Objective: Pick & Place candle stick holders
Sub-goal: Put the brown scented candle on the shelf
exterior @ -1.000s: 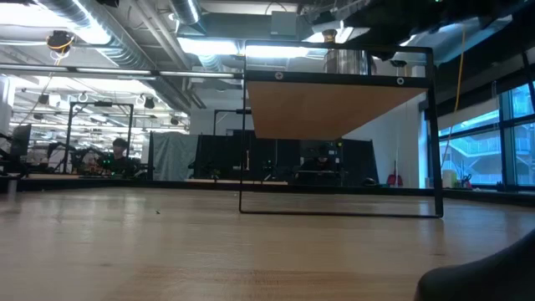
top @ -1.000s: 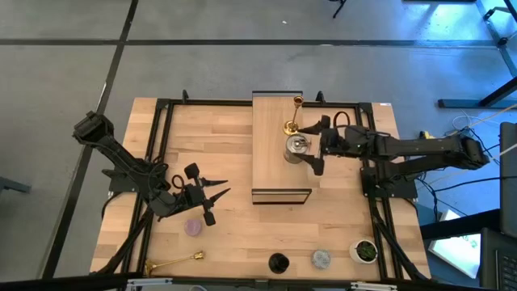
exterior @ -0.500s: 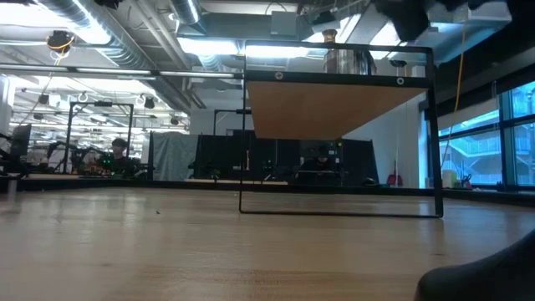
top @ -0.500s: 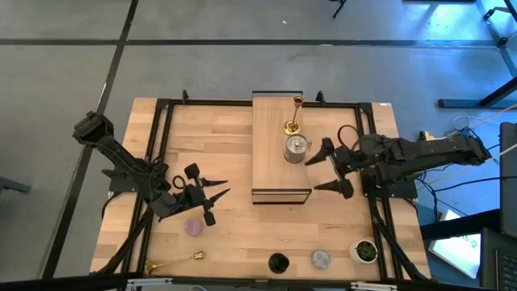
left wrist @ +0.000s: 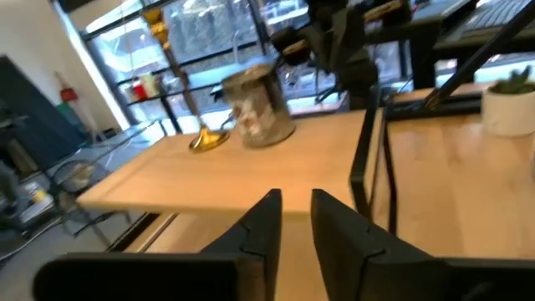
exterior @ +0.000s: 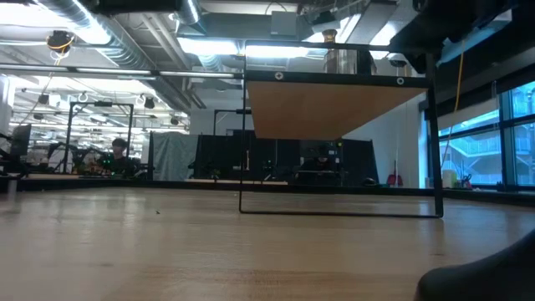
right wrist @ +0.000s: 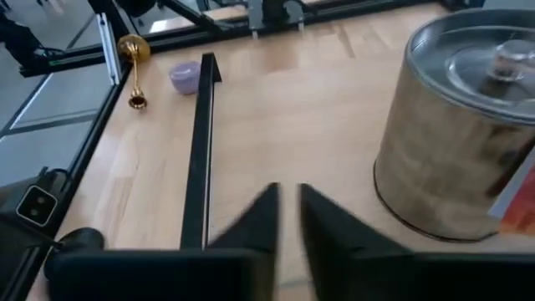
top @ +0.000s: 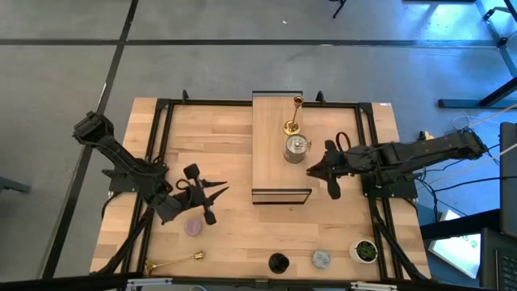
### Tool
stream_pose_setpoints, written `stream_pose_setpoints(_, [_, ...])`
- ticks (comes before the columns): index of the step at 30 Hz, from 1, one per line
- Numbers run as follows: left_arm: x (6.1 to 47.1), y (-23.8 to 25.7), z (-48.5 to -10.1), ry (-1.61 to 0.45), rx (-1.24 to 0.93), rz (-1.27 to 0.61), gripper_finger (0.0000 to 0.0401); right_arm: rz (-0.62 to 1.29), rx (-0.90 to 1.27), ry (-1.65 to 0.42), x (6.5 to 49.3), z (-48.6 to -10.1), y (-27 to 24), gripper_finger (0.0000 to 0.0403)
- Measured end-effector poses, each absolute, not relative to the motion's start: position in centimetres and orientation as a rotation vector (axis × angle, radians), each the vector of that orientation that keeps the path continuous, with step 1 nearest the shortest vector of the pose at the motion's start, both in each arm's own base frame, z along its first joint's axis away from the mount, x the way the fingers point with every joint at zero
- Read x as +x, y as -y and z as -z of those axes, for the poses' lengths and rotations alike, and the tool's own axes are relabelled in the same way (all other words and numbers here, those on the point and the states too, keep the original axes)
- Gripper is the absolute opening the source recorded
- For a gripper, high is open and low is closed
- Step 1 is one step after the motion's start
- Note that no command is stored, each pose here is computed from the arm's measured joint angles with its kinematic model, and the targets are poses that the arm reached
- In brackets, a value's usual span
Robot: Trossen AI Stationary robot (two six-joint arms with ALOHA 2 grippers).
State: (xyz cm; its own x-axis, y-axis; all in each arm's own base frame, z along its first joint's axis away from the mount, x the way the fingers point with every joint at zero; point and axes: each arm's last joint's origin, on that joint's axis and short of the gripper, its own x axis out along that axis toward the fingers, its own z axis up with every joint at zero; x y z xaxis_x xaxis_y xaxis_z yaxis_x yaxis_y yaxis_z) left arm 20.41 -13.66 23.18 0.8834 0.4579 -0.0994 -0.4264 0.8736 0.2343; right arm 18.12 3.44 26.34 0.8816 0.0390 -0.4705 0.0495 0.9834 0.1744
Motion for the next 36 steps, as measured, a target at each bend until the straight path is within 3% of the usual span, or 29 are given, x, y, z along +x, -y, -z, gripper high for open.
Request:
stream_pose_setpoints(2, [20.3, 13.5, -22.8, -0.175, 0.212, -0.476, 0.0037, 0.011, 0.182, -0.491, 18.4, -26.2, -3.5, 0.0012])
stream_pose_setpoints(6, [20.0, 13.3, -22.5, -0.197, 0.19, -0.484, 0.0005, 0.008, 0.156, -0.493, 18.8, -26.0, -3.5, 0.0004])
stream_pose_setpoints(22, [19.8, 13.1, -22.5, -0.188, 0.129, -0.495, 0.0002, 0.013, 0.119, -0.424, 19.8, -22.8, -1.8, 0.0001])
stream_pose_setpoints(36, [20.2, 12.6, -22.5, -0.192, 0.128, -0.517, 0.0002, 0.087, 0.102, -0.407, 19.8, -22.1, -0.1, 0.0])
